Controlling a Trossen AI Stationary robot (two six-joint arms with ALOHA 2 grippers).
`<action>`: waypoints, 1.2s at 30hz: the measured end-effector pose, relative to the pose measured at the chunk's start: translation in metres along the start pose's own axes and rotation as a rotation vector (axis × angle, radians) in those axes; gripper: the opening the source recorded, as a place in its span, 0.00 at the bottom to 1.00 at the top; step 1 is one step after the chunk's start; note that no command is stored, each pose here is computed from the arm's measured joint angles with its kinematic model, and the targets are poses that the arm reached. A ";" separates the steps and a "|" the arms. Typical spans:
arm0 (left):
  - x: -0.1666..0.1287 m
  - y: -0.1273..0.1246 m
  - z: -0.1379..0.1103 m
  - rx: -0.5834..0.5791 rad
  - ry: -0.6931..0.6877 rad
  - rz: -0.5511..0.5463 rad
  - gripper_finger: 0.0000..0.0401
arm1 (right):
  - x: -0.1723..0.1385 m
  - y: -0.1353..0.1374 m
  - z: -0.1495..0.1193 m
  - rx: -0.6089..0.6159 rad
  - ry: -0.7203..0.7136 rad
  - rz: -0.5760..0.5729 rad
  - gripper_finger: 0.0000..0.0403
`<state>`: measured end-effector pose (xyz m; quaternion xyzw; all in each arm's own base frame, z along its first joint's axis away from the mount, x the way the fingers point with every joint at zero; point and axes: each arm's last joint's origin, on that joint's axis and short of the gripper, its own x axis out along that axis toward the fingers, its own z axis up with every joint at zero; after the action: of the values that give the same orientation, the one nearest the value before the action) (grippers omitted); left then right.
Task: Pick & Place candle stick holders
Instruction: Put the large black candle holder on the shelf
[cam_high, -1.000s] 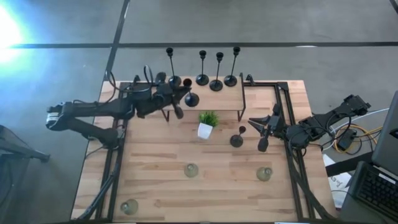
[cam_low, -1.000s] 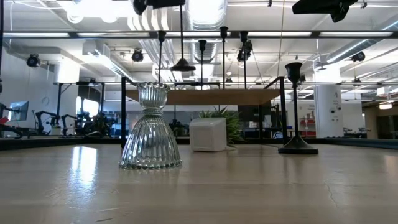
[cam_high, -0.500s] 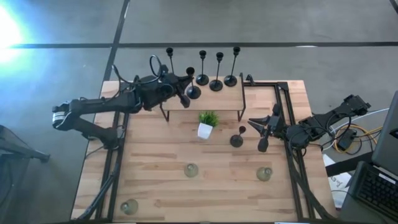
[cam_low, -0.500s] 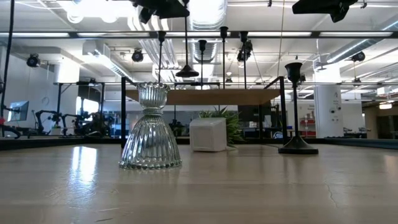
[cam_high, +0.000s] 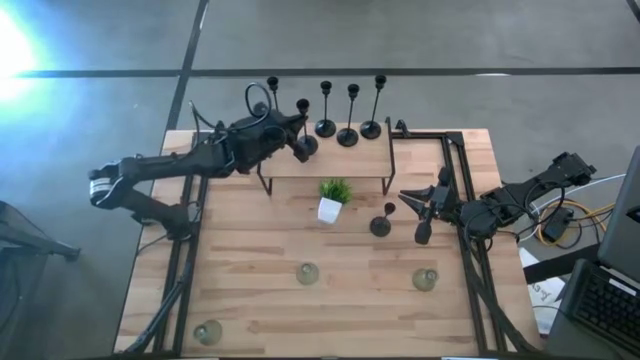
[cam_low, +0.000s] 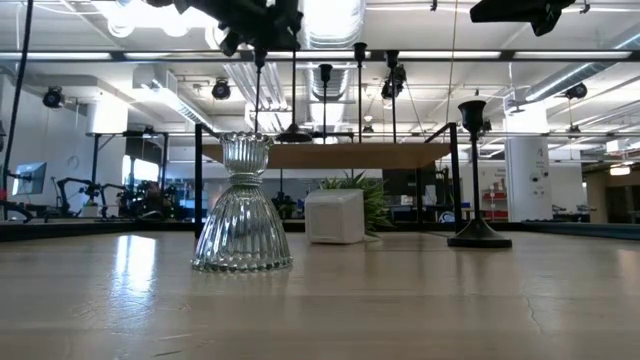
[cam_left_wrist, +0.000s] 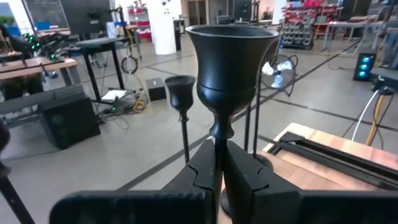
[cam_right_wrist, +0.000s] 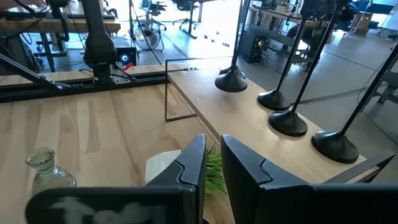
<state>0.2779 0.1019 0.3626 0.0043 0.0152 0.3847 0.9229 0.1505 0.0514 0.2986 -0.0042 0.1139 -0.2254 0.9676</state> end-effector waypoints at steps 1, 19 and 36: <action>0.002 0.000 -0.002 0.001 0.005 0.005 0.04 | 0.000 0.000 0.000 0.000 0.000 0.000 0.11; 0.019 0.013 -0.010 -0.019 0.019 0.073 0.04 | 0.000 0.000 0.000 0.000 0.000 0.000 0.11; 0.022 0.021 -0.010 -0.026 0.021 0.088 0.04 | 0.000 0.000 0.000 0.000 0.000 0.000 0.11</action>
<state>0.2782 0.1322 0.3520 -0.0111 0.0197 0.4250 0.9049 0.1505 0.0514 0.2986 -0.0042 0.1139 -0.2254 0.9676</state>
